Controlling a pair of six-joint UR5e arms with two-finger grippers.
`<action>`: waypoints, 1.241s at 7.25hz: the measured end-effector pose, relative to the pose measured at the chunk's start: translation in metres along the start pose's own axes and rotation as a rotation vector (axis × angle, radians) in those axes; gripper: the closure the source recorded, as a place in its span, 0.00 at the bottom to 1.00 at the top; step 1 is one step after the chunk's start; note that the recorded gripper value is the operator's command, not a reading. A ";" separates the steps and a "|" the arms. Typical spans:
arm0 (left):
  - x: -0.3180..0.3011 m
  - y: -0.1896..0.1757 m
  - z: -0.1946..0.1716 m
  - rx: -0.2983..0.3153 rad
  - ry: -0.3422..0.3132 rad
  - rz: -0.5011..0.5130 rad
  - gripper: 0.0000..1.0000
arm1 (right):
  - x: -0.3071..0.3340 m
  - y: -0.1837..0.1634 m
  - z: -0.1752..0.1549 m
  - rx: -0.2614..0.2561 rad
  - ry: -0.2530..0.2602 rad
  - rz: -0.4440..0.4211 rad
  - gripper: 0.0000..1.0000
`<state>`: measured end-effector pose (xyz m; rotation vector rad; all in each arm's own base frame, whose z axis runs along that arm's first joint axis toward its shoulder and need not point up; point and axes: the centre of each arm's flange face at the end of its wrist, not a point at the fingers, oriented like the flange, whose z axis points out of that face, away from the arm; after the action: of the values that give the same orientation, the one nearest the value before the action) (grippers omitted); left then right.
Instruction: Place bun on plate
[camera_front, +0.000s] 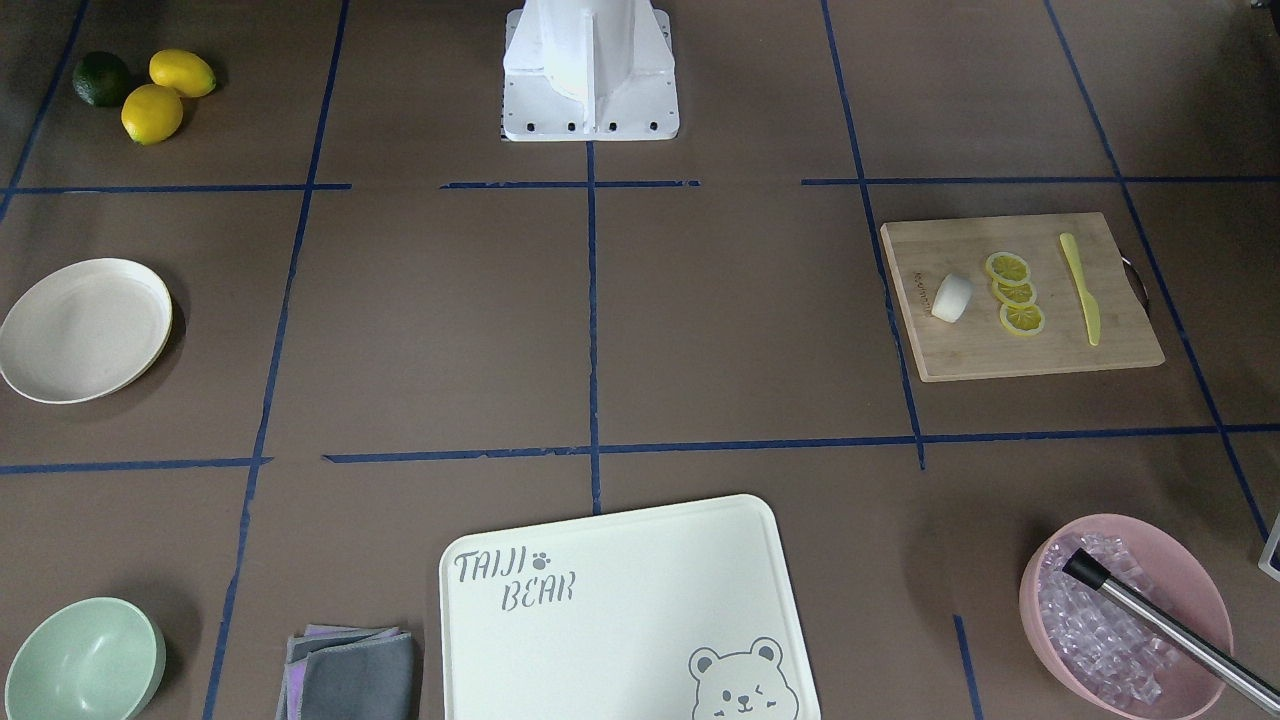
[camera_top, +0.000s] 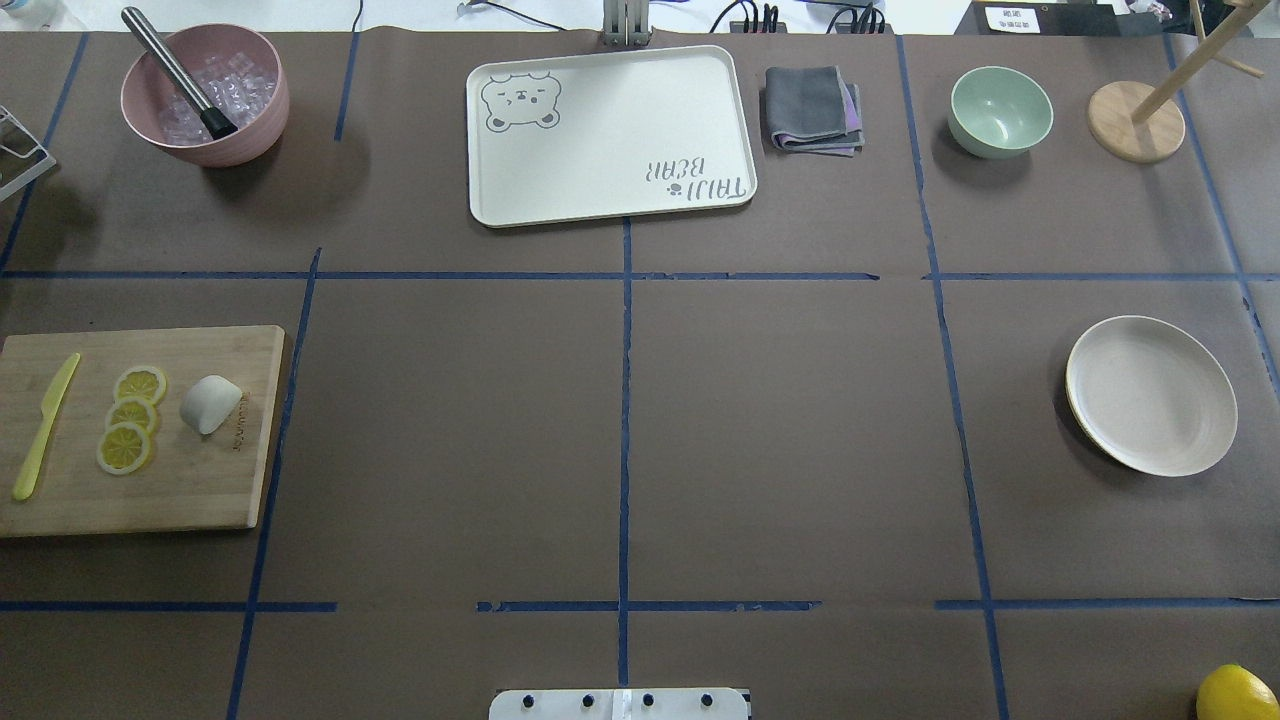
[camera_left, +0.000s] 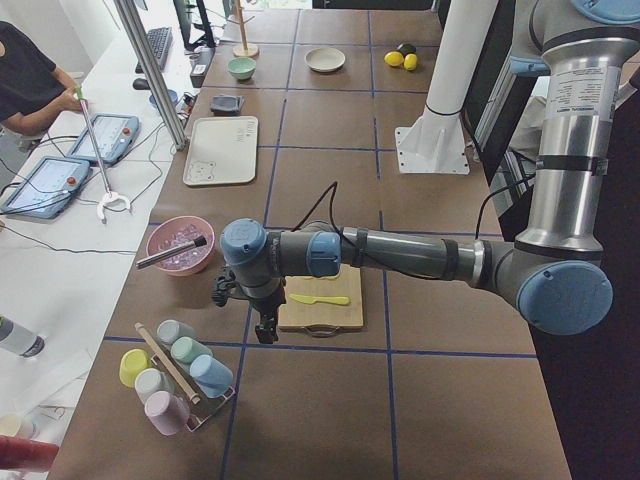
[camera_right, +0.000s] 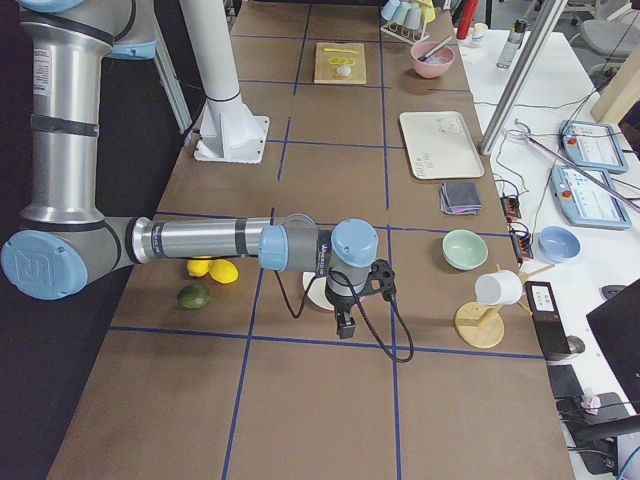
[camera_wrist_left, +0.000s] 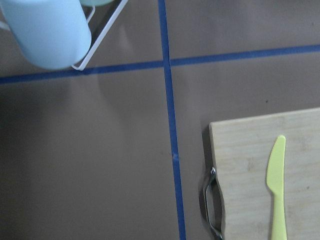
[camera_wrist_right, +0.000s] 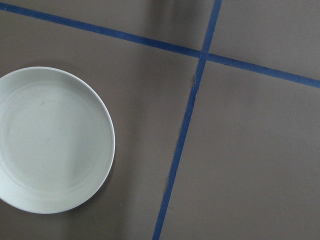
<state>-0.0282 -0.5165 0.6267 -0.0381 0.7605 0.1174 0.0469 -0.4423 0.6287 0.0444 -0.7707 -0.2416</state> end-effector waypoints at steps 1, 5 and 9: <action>0.002 -0.008 -0.002 0.001 0.001 0.014 0.00 | 0.000 -0.001 0.000 0.000 -0.001 0.000 0.00; 0.020 -0.012 -0.023 -0.004 -0.006 0.047 0.00 | -0.001 -0.002 0.001 0.003 -0.018 0.000 0.00; 0.021 -0.009 -0.023 -0.006 -0.009 0.044 0.00 | -0.005 -0.004 0.001 0.010 -0.045 -0.004 0.00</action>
<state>-0.0282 -0.5255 0.5956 -0.0269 0.7521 0.1613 0.0422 -0.4448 0.6260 0.0497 -0.8169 -0.2436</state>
